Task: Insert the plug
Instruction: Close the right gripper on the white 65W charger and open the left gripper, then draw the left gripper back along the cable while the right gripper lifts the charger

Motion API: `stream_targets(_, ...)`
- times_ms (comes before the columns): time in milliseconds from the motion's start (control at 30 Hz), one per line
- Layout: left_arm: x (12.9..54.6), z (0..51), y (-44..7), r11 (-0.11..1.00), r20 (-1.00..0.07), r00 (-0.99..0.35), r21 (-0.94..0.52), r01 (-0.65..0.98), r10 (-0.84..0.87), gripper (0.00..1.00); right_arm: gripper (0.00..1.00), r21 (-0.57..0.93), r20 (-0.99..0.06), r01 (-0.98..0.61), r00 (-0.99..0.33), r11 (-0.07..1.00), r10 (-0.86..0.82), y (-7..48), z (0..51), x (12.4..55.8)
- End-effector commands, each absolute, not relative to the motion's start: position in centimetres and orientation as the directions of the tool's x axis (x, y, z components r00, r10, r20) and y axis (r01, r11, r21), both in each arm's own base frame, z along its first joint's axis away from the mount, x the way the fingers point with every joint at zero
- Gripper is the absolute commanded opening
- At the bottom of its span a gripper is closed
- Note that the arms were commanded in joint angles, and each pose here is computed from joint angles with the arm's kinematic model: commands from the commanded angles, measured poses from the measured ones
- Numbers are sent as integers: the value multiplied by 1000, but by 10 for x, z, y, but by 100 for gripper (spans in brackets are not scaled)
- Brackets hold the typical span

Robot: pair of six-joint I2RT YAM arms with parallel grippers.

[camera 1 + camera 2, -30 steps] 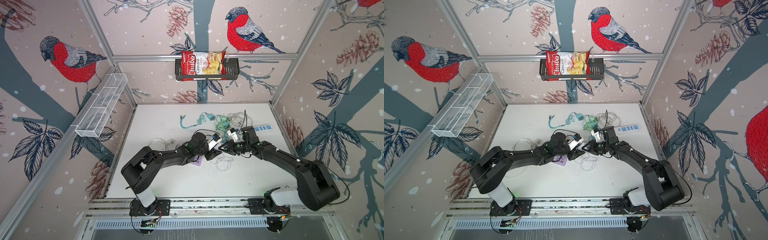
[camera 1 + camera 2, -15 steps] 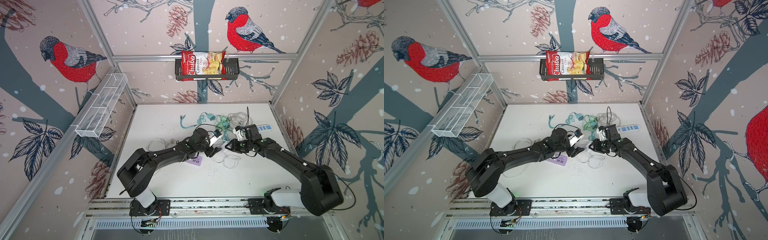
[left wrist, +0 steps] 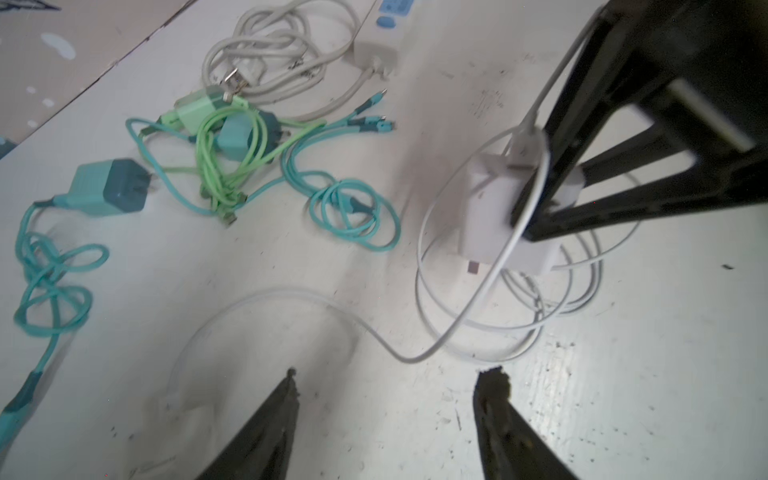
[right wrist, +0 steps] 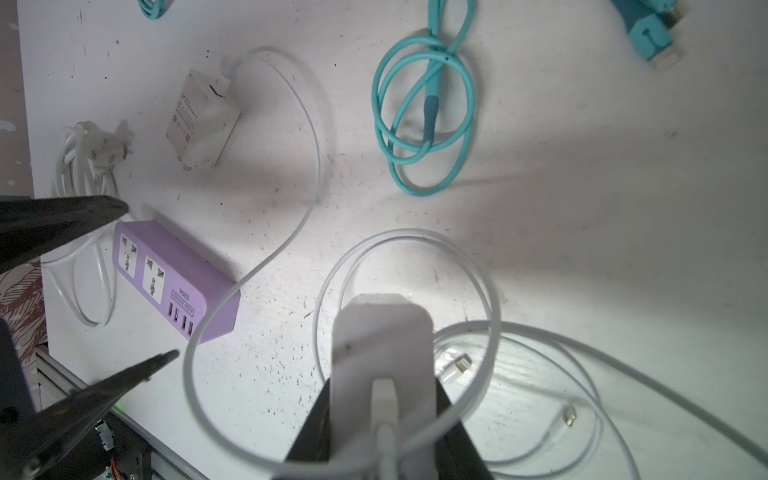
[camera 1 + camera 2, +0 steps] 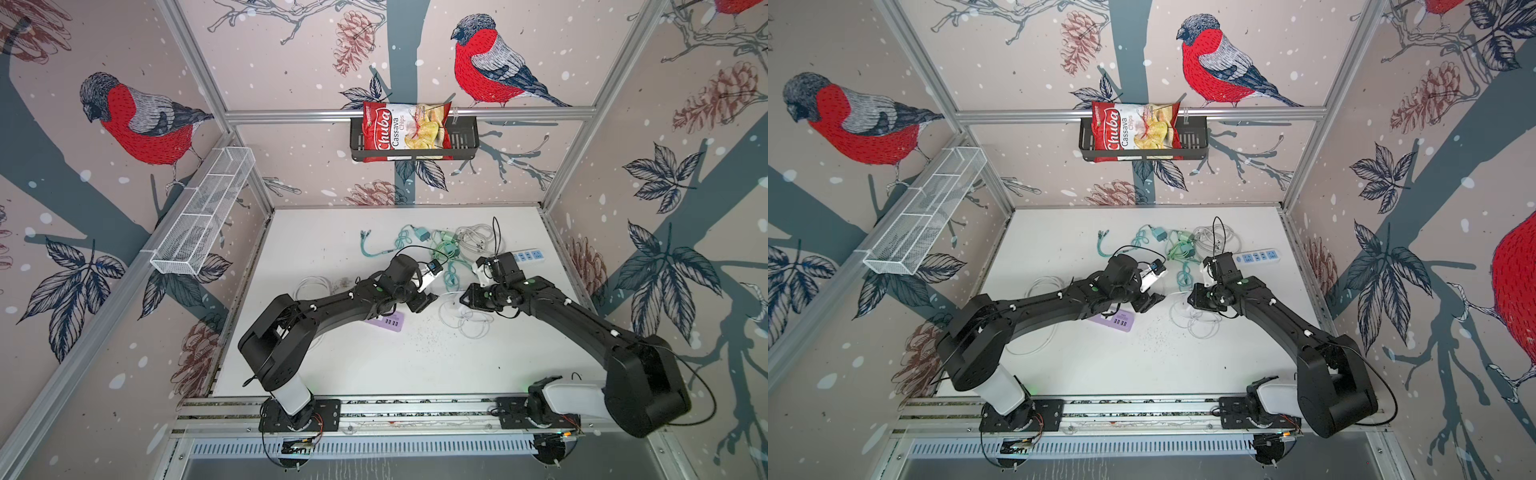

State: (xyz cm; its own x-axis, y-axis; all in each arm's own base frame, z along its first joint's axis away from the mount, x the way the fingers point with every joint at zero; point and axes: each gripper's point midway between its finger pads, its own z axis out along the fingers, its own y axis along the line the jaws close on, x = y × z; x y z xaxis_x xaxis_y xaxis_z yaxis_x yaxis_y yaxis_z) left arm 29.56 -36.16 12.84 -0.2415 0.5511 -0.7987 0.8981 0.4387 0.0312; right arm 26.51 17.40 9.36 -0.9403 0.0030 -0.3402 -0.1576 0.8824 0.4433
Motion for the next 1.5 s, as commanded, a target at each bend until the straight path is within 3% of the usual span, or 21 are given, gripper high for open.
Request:
stream_targets(0, 284, 140, -378, 333, -830, -178, 10, 943, 528, 61, 12, 439, -352, -177, -936, 881, -13, 177, 94, 268)
stream_targets(600, 294, 123, -413, 231, -797, -168, -37, 972, 580, 37, 12, 465, -360, -211, -932, 859, -34, 196, 99, 269)
stream_targets(833, 296, 112, -421, 198, -773, -174, -64, 978, 610, 14, 12, 461, -367, -210, -930, 862, -30, 193, 101, 268)
stream_targets(933, 307, 103, -417, 233, -734, -186, -40, 972, 653, 0, 13, 454, -367, -203, -930, 868, -25, 189, 99, 268)
stream_targets(1300, 393, 142, -331, 604, -815, -368, -29, 797, 447, 0, 13, 356, -348, -72, -936, 932, 61, 146, 76, 285)
stream_targets(1467, 413, 161, -288, 707, -842, -404, -39, 706, 357, 0, 13, 286, -343, 33, -930, 958, 134, 113, 66, 296)
